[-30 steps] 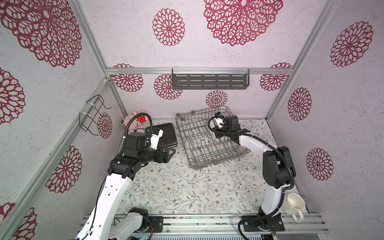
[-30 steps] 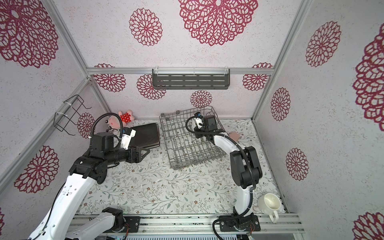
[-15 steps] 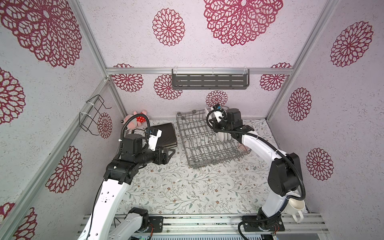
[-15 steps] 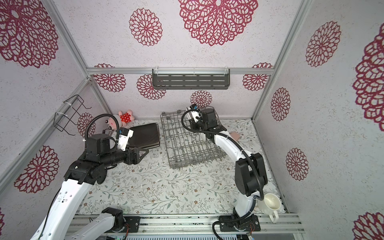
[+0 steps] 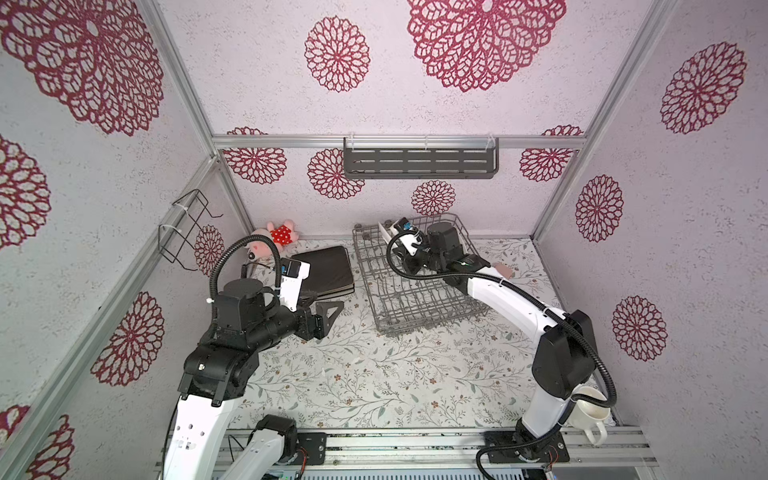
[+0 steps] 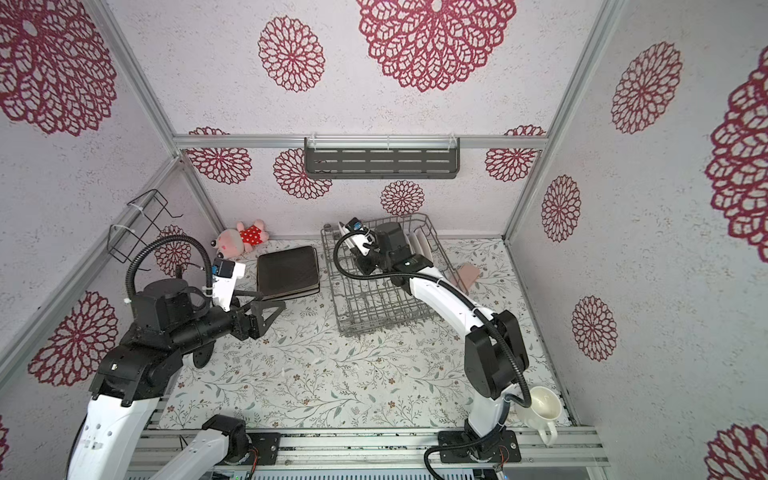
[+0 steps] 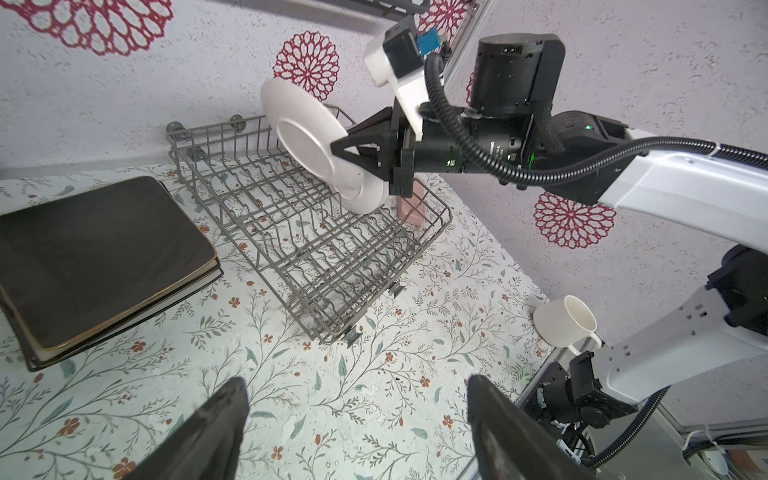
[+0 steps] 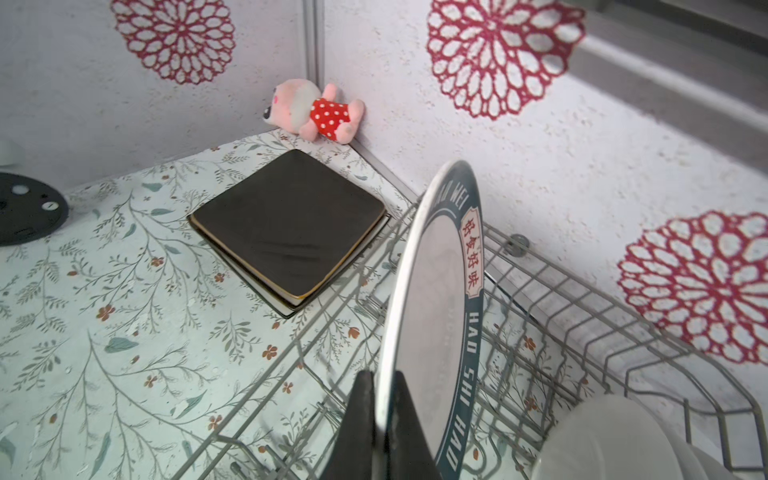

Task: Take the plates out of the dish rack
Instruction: 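Carry the green-rimmed plate out of the rack toward the robot with the right gripper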

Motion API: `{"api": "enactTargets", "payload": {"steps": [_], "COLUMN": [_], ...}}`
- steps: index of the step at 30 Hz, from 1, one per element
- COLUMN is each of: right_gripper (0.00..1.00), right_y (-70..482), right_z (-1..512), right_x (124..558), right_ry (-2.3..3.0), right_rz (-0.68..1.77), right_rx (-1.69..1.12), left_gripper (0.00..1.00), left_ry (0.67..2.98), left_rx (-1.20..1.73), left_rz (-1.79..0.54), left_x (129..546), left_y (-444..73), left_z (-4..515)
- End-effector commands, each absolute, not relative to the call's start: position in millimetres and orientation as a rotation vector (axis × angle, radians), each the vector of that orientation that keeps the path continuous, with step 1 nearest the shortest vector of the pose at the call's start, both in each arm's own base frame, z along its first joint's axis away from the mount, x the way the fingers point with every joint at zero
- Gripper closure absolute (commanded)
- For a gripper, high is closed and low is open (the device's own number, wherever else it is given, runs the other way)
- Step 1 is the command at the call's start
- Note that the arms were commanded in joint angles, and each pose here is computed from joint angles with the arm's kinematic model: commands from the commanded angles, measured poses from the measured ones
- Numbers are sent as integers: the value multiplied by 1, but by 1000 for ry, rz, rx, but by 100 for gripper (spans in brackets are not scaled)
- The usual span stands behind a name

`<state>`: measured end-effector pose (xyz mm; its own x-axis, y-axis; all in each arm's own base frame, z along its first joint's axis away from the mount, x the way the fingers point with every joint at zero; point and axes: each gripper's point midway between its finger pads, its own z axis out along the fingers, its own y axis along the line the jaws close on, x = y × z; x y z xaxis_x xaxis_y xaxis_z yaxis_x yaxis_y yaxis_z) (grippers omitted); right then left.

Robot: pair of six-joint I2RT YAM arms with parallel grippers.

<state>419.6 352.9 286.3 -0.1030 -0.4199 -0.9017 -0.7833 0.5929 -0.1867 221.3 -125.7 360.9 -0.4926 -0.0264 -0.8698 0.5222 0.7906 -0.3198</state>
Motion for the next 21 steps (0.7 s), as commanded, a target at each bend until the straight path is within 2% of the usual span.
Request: {"api": "enactTargets", "payload": {"steps": [1,12,21], "right_gripper": [100,100,100], "right_y": [362,402,431], "right_z": [353,329,301], "right_x": [394,335,286], "right_ry": [1519,1355,1181], "right_rz": [322,154,-12], "right_rx": [-1048,-1275,-1427], "left_gripper": [15,7,4], "left_ry": [1964,1851,1920], "left_rx": [376,289,218], "left_rz": [-649,-537,-501], "left_x": [212,174,152], "left_y": [-118,-91,-77], "left_z": [371,403,387]}}
